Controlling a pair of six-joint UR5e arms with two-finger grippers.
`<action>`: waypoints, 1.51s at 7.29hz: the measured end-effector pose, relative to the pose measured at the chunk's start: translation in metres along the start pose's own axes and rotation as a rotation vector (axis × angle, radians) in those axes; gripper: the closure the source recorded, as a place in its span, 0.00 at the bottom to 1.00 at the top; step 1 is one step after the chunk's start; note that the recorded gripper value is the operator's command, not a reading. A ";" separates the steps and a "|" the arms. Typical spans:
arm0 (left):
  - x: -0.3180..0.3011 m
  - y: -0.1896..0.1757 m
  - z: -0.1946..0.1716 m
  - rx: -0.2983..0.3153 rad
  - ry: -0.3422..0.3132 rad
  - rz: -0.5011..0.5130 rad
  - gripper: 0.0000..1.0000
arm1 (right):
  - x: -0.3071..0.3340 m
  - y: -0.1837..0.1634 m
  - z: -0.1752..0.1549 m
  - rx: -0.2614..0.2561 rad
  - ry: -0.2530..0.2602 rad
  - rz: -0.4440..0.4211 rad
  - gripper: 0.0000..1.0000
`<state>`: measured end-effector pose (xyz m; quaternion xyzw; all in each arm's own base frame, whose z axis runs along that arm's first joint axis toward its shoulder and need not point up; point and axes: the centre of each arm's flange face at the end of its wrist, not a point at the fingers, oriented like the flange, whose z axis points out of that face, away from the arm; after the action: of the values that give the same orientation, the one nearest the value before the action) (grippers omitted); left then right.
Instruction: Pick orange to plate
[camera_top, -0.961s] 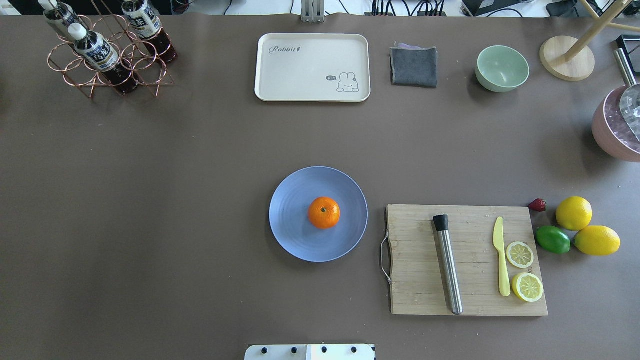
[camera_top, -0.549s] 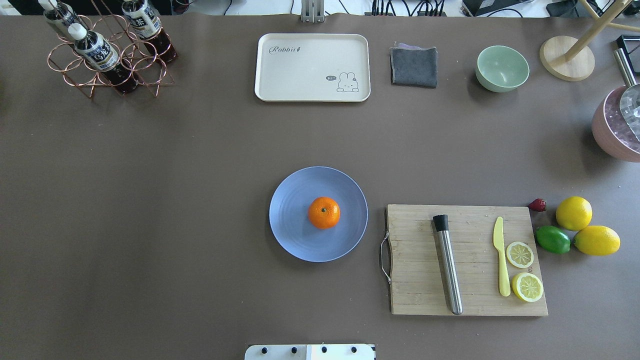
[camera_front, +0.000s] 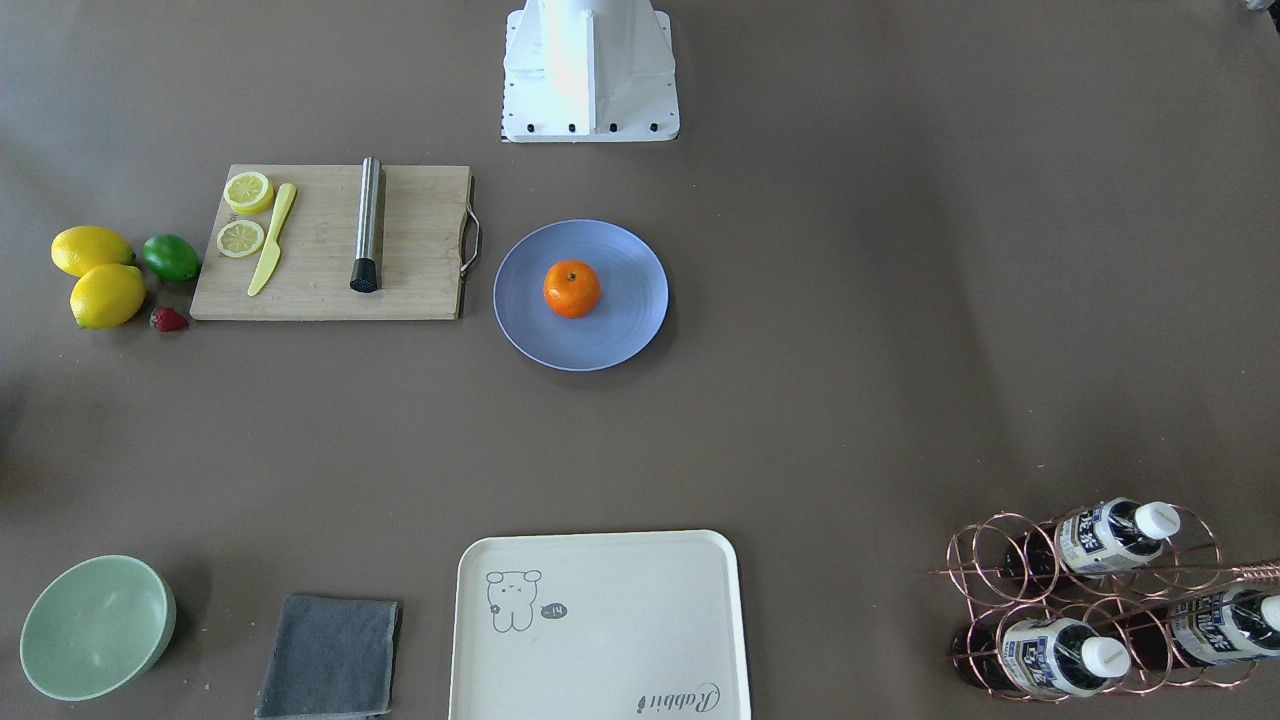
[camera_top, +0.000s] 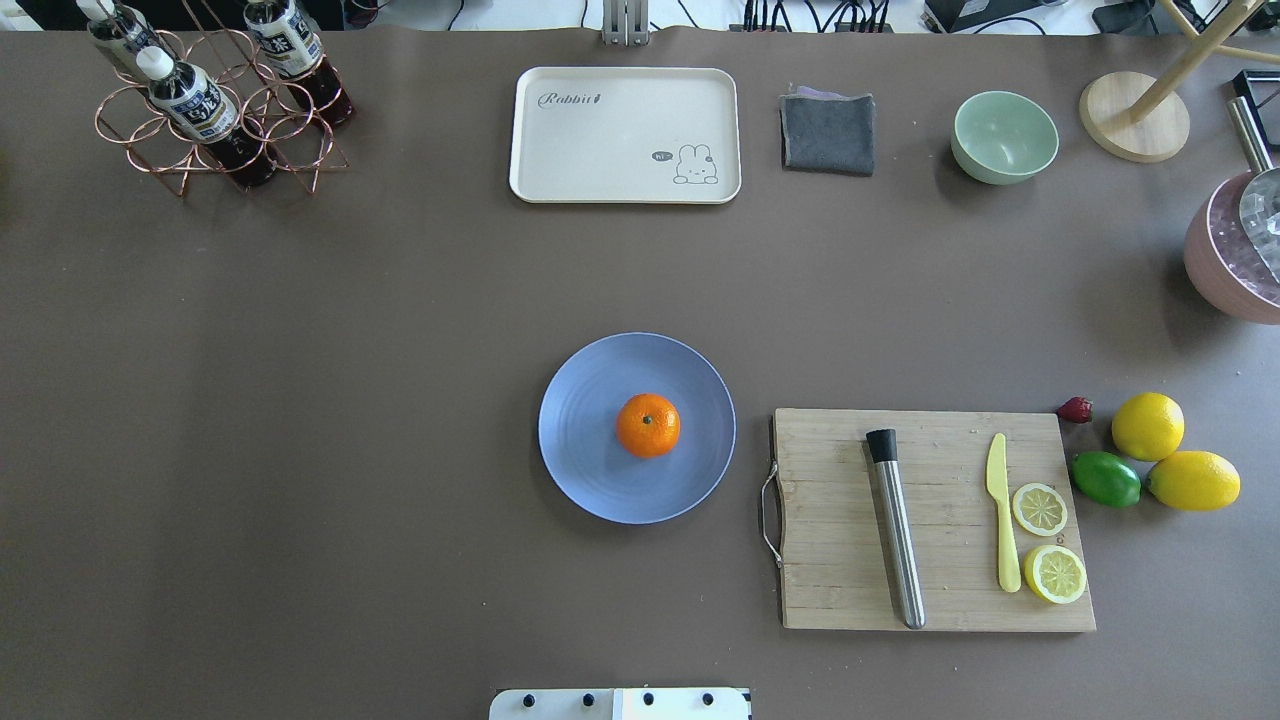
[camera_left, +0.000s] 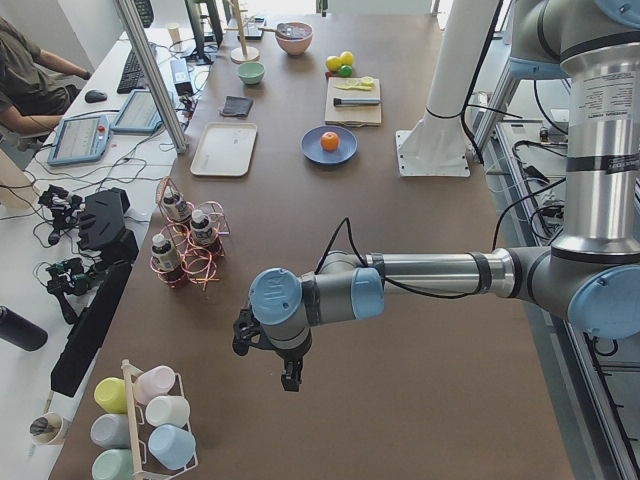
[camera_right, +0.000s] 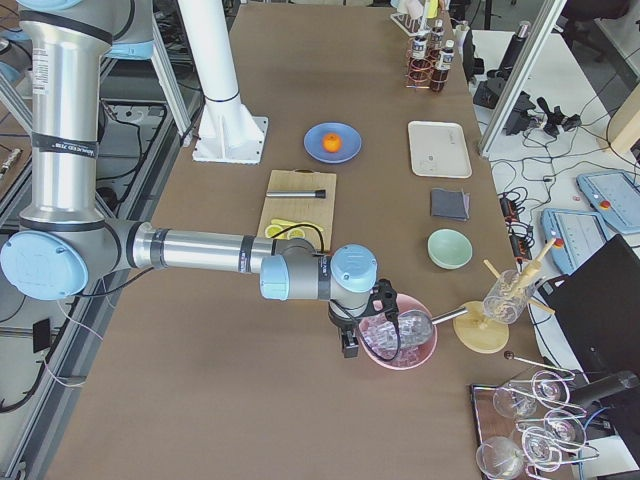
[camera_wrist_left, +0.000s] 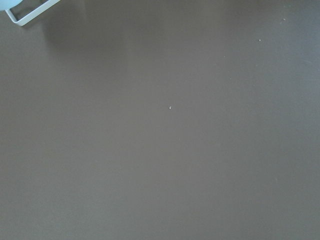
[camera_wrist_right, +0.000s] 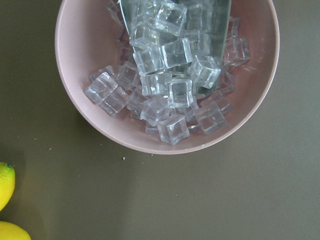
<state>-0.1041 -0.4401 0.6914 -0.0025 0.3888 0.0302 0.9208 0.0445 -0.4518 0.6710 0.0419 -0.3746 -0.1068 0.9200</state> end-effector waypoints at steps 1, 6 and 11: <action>-0.006 0.005 0.007 0.012 -0.003 0.003 0.02 | -0.001 0.000 0.000 0.001 -0.003 0.000 0.00; -0.008 0.008 0.010 0.024 -0.005 0.010 0.02 | -0.001 0.003 0.000 0.000 -0.007 0.002 0.00; -0.007 0.007 0.010 0.025 -0.004 0.010 0.02 | 0.000 0.005 0.002 -0.006 -0.005 0.006 0.00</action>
<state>-0.1023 -0.4331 0.7035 0.0112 0.3873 0.0298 0.9214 0.0442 -0.4469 0.6736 0.0377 -0.3769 -0.1053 0.9195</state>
